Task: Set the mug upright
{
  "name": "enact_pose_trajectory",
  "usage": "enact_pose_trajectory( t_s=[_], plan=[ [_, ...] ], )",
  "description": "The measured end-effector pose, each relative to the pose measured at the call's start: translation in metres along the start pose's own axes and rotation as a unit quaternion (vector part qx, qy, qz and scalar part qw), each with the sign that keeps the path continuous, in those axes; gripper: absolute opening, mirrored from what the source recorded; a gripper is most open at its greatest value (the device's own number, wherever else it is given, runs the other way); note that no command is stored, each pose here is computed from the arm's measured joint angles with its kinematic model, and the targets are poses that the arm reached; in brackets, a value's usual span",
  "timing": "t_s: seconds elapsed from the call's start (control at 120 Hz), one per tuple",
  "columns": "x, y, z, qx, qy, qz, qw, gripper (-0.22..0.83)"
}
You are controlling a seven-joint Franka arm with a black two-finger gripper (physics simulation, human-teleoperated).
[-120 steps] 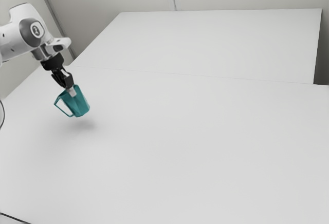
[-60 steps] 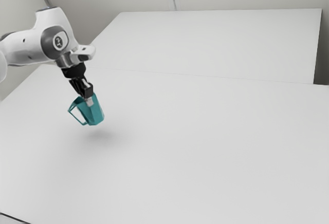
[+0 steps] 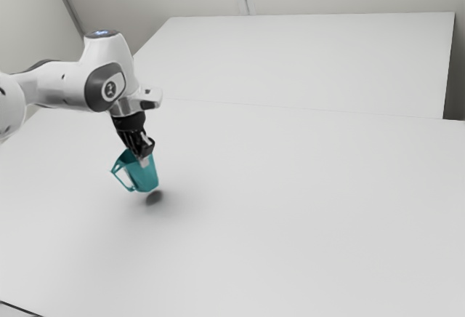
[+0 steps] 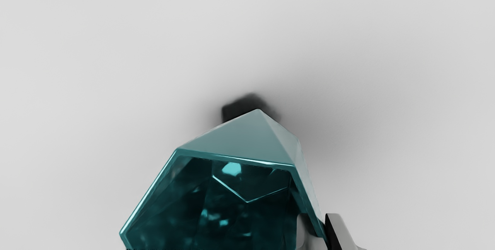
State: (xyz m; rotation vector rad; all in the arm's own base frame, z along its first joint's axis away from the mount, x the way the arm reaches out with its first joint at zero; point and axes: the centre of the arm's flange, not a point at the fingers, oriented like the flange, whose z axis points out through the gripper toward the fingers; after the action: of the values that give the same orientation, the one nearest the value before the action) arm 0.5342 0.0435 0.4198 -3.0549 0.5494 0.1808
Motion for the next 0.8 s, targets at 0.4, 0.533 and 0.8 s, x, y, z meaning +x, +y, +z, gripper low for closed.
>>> enact_pose_trajectory(
  t_s=[0.4,0.533,0.8],
  plan=[
    [0.02,0.049,0.031,0.024,0.021,-0.011,0.999,-0.17],
    [0.024,0.058,0.038,0.028,0.027,-0.019,0.999,-0.17],
    [0.02,0.046,0.04,0.026,0.036,-0.058,0.997,0.15]
  ],
)
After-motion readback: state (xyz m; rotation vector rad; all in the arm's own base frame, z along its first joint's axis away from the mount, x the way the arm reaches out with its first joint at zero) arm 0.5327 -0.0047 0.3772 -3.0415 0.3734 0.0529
